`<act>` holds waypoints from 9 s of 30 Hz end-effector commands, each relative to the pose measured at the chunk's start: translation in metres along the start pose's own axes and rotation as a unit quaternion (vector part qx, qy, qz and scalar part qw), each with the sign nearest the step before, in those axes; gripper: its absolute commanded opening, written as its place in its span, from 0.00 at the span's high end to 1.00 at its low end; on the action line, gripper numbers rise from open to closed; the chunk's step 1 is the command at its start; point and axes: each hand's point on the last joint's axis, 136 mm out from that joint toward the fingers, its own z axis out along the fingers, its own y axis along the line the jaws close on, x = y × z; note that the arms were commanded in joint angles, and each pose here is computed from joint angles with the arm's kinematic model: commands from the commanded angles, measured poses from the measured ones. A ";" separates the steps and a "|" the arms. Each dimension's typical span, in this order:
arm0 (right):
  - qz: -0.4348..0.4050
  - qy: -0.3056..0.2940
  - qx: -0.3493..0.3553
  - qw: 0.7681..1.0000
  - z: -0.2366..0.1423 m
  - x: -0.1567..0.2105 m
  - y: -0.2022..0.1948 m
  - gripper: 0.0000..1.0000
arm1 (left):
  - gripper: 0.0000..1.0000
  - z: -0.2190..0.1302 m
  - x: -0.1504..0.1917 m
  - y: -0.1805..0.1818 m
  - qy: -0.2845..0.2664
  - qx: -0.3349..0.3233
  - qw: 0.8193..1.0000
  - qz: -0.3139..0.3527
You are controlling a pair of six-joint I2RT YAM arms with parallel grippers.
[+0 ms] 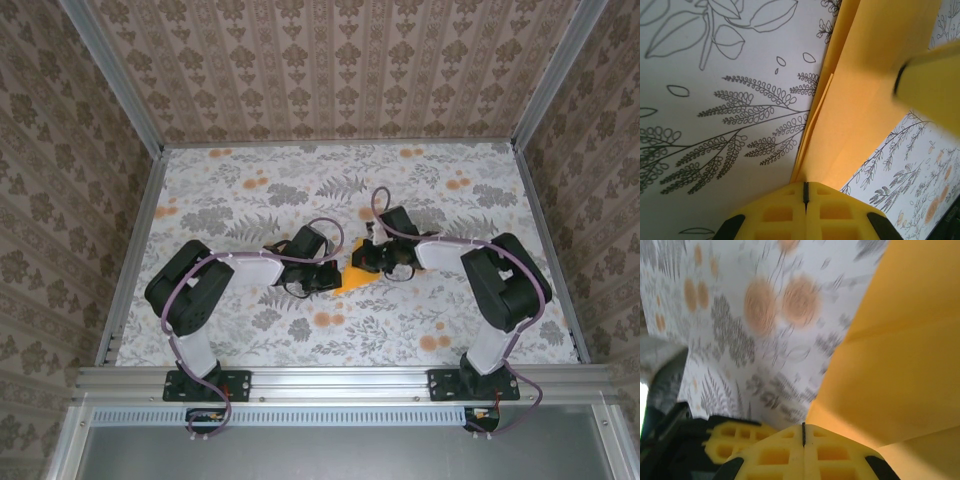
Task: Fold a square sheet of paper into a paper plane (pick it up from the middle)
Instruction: Fourth fold the wing at the center of the table, then pick up the paper from the center of the table, then turn over the paper at the center of the table.
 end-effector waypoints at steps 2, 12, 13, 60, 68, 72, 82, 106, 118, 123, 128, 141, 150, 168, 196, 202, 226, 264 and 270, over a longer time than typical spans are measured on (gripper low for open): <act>-0.004 0.033 -0.004 0.999 0.011 0.023 -0.003 0.95 | 1.00 0.004 0.029 0.049 0.044 -0.090 0.994 -0.037; 0.011 0.024 0.045 0.999 0.017 0.005 -0.031 0.95 | 1.00 0.003 0.032 0.054 0.050 -0.102 0.993 -0.043; 0.017 0.017 0.060 0.998 0.015 0.000 -0.040 0.96 | 1.00 0.003 0.034 0.057 0.052 -0.107 0.992 -0.046; 0.062 0.046 0.052 0.996 0.019 0.023 -0.042 0.95 | 1.00 -0.012 -0.005 -0.008 -0.009 0.012 0.999 0.033; 0.076 0.043 0.064 0.994 0.021 0.025 -0.050 0.95 | 0.92 -0.011 -0.020 -0.035 -0.044 0.054 0.996 0.052; 0.077 0.046 0.068 0.994 0.022 0.026 -0.052 0.96 | 0.95 0.000 -0.015 -0.026 -0.022 0.045 0.997 0.062; 0.080 0.054 0.080 0.992 0.023 0.030 -0.057 0.95 | 0.98 0.011 0.002 -0.012 0.021 0.057 0.994 0.088; 0.081 0.066 0.114 0.988 0.019 0.031 -0.070 0.96 | 1.00 -0.015 0.074 0.059 0.108 -0.018 0.990 0.091; 0.066 0.060 0.077 0.993 0.012 0.017 -0.042 0.94 | 1.00 -0.035 0.060 0.035 0.074 -0.007 0.991 0.112; 0.045 0.008 0.031 0.998 -0.015 -0.010 0.003 0.88 | 0.96 -0.054 0.018 -0.002 -0.009 0.019 0.992 0.128; 0.061 -0.050 0.043 0.996 -0.040 -0.025 0.005 0.60 | 0.80 -0.060 -0.017 -0.016 -0.084 0.021 0.990 0.109; 0.154 -0.074 0.085 0.982 -0.037 -0.025 -0.034 0.52 | 0.65 -0.038 -0.051 -0.018 -0.105 0.006 0.991 0.086; 0.154 -0.052 0.042 0.986 -0.015 -0.027 -0.023 0.57 | 0.65 -0.033 -0.054 -0.009 -0.106 -0.002 0.992 0.068; 0.136 -0.035 -0.016 0.990 0.008 -0.012 -0.011 0.82 | 0.38 -0.060 -0.061 0.011 -0.140 0.005 0.990 0.019; -0.011 -0.027 -0.316 0.948 -0.073 -0.042 0.150 0.91 | 0.14 -0.153 -0.048 -0.071 -0.164 0.282 0.944 0.049; -0.009 -0.021 -0.315 0.949 -0.073 -0.039 0.149 0.91 | 0.42 -0.152 -0.046 -0.069 -0.166 0.288 0.942 0.050; -0.008 -0.097 -0.128 0.987 -0.109 -0.041 0.085 0.30 | 0.93 -0.143 -0.043 -0.038 -0.155 0.170 0.971 0.069; 0.069 -0.183 0.138 0.971 -0.150 0.009 -0.029 0.18 | 0.55 -0.049 -0.083 -0.022 -0.056 -0.196 0.974 0.101; 0.020 -0.171 0.129 0.977 -0.122 0.003 0.007 0.23 | 0.36 -0.080 -0.106 -0.030 -0.105 -0.090 0.988 0.067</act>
